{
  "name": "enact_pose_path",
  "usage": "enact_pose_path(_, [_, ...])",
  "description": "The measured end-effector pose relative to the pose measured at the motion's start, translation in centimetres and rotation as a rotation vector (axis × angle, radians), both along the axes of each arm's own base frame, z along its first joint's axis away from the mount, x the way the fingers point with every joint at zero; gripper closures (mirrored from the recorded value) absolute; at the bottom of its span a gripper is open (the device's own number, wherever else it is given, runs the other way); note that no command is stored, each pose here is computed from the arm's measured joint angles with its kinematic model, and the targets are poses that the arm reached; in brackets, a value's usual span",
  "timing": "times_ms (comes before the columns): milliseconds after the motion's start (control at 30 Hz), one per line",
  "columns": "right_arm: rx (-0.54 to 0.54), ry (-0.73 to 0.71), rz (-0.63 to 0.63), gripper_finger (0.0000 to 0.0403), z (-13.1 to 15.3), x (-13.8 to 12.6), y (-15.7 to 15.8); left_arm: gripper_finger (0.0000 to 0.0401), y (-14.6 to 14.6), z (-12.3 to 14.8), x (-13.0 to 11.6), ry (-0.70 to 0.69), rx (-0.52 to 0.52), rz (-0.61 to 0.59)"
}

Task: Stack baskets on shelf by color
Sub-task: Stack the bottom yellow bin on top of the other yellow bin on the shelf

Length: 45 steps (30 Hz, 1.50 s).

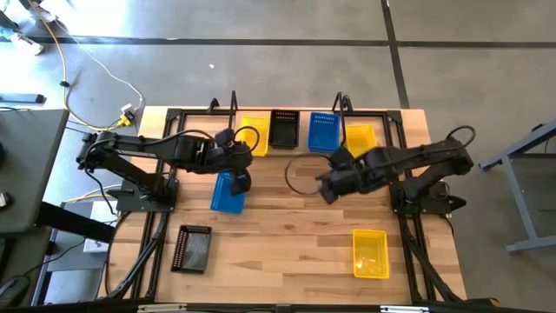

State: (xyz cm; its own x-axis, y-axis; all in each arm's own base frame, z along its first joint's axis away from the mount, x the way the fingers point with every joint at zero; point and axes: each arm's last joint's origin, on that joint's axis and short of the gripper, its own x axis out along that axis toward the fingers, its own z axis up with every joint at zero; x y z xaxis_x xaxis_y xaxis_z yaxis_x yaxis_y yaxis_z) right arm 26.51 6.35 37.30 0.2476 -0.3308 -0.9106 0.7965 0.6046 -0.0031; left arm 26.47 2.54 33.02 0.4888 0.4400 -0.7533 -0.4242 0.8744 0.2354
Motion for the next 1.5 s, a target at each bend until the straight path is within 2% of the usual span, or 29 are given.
enact_pose_path(333, [0.174,0.021,-0.192,0.0280,-3.8,-3.7,4.4,0.0338,-0.9,0.5,-0.4,-0.023,-0.003,-0.040])
enact_pose_path(500, [0.231,0.090,-0.267,0.0280,-5.5,-5.2,6.4,0.0338,-1.0,0.5,-0.4,-0.024,-0.027,-0.057])
enact_pose_path(833, [0.252,0.171,-0.371,0.0280,-8.9,-8.4,9.9,0.0339,-1.0,0.5,-0.4,-0.024,-0.030,-0.056])
enact_pose_path(1033, [0.240,0.183,-0.438,0.0280,-11.2,-10.5,11.5,0.0338,-1.1,0.4,-0.3,-0.029,-0.079,-0.078])
enact_pose_path(1167, [0.258,0.217,-0.440,0.0280,-12.7,-11.6,12.3,0.0324,-1.1,0.4,-0.3,-0.029,-0.101,-0.093])
enact_pose_path(1500, [0.298,0.284,-0.428,0.0280,-16.2,-12.6,12.4,0.0260,-1.2,0.4,-0.3,-0.036,-0.120,-0.087])
